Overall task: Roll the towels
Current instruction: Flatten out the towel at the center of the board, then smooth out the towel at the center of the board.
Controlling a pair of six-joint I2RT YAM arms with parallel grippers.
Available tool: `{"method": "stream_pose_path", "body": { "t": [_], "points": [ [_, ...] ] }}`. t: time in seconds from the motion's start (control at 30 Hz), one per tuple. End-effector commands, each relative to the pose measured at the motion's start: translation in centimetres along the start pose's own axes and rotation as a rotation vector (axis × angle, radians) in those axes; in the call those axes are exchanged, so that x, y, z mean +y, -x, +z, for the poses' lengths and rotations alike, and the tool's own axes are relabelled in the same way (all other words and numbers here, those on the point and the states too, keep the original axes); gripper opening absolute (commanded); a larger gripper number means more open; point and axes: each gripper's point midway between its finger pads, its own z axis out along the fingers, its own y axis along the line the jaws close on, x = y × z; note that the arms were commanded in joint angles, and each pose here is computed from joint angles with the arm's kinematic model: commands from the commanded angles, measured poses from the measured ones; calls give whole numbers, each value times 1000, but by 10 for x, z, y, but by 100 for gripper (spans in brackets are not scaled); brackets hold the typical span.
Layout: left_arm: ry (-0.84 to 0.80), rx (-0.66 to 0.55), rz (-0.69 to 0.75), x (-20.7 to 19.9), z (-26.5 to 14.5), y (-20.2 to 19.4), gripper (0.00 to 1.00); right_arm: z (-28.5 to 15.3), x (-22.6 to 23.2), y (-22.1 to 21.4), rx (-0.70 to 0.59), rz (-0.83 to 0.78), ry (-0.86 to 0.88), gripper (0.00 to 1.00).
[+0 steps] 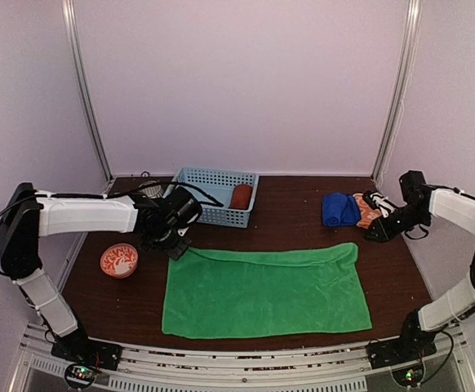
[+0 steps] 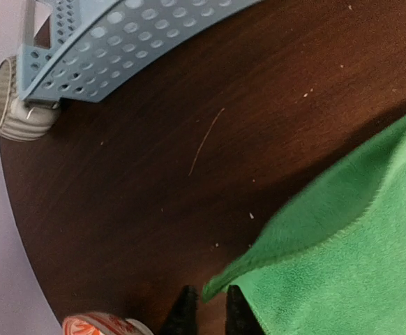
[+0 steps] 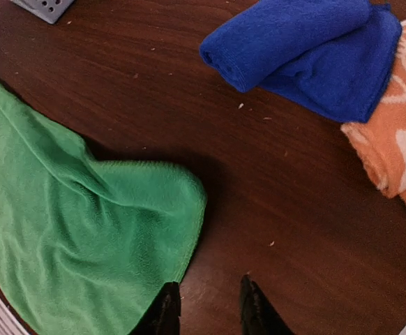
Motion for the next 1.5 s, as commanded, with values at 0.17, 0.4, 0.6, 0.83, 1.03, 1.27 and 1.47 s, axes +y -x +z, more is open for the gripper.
{"method": "stream_pose_path", "body": {
  "t": [0.17,0.4,0.6,0.83,1.03,1.27,1.47],
  "points": [
    [51,-140,-158,29,-40,60,37,-29,-15,63,-143,-27,-92,44],
    [-312,24,-128,-38,-55,-21,19,-40,65,-25,74,-385,120,41],
    [-477,227,-114,-74,-59,-92,0,-27,88,-95,278,-607,195,40],
    [-545,398,-27,-117,-46,-142,0,5,99,-136,457,-715,250,37],
    [-535,493,7,-137,-35,-175,0,24,81,-149,541,-751,213,36],
    [-572,580,16,-152,-52,-207,0,32,71,-174,631,-751,193,33],
    [-602,661,20,-156,-65,-235,0,16,63,-192,696,-785,144,32]
  ]
}}
